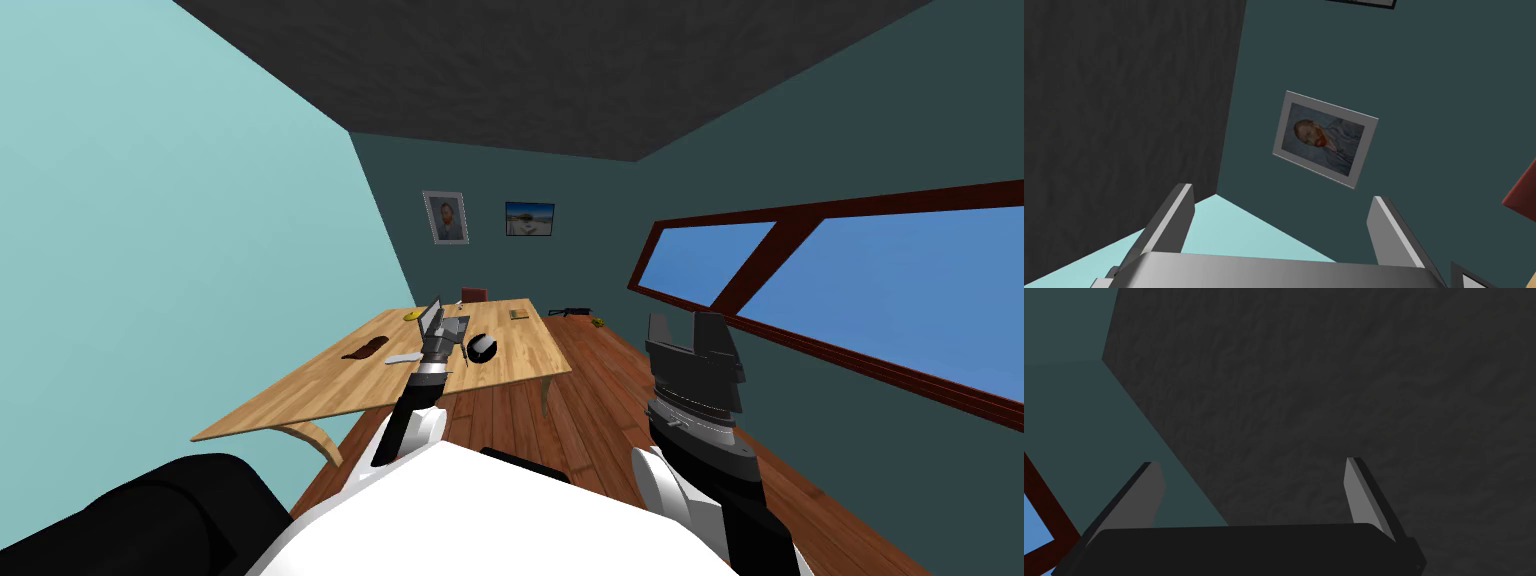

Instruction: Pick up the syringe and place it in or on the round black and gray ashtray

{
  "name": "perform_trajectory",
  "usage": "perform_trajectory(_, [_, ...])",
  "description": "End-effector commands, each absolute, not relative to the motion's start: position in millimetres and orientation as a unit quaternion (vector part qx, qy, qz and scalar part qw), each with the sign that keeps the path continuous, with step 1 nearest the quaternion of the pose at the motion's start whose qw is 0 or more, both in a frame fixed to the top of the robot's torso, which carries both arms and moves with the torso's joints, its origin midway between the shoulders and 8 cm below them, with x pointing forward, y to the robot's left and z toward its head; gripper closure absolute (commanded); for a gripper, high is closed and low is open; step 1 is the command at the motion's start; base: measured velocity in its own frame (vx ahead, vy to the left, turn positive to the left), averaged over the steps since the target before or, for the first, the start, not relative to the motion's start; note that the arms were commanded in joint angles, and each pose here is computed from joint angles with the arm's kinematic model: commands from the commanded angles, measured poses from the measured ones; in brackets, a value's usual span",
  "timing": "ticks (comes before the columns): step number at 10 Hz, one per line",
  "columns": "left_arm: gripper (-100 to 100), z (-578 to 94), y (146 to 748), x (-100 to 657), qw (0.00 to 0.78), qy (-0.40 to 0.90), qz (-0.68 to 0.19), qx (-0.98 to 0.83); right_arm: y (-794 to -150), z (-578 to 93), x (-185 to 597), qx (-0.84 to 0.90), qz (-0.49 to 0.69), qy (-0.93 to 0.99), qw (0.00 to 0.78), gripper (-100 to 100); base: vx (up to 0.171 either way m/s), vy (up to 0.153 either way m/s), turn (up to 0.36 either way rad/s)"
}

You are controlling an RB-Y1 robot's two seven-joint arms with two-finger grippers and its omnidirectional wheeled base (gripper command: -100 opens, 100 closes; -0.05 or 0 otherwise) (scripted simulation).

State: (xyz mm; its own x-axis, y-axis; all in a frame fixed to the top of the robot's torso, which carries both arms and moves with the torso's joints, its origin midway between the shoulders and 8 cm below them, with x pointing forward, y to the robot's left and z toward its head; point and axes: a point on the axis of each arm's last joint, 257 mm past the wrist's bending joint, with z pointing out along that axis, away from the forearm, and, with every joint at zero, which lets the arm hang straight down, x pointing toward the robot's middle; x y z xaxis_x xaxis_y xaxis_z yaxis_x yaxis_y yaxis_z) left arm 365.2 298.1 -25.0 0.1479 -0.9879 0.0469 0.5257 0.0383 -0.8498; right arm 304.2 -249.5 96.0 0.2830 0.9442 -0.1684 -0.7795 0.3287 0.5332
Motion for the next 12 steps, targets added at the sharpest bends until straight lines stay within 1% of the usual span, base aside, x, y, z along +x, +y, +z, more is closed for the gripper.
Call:
perform_trajectory(1, [-100,-26.9,296.8,366.9,0.66,0.318,-0.571,-0.37,-249.5,96.0,304.2,0.177,0.552,0.233,0.781,0,-0.02,0.002,-0.02])
perform_trajectory(5, [-100,-39.2,298.4,374.9,0.691,0.371,-0.527,-0.327,-249.5,96.0,304.2,0.177,0.552,0.233,0.781,0,-0.06,0.018,-0.045])
perform_trajectory(10, [-100,-65.4,314.1,389.8,0.747,0.433,-0.431,-0.262,-249.5,96.1,304.2,0.177,0.552,0.233,0.781,0,-0.111,0.027,-0.087])
perform_trajectory(11, [-100,-67.6,314.6,390.2,0.748,0.436,-0.427,-0.262,-249.5,96.1,304.2,0.177,0.552,0.233,0.781,0,-0.077,0.023,-0.027])
perform_trajectory(12, [-100,-74.9,319.3,393.8,0.759,0.448,-0.402,-0.247,-249.5,96.0,304.2,0.177,0.552,0.233,0.781,0,-0.076,0.018,-0.057])
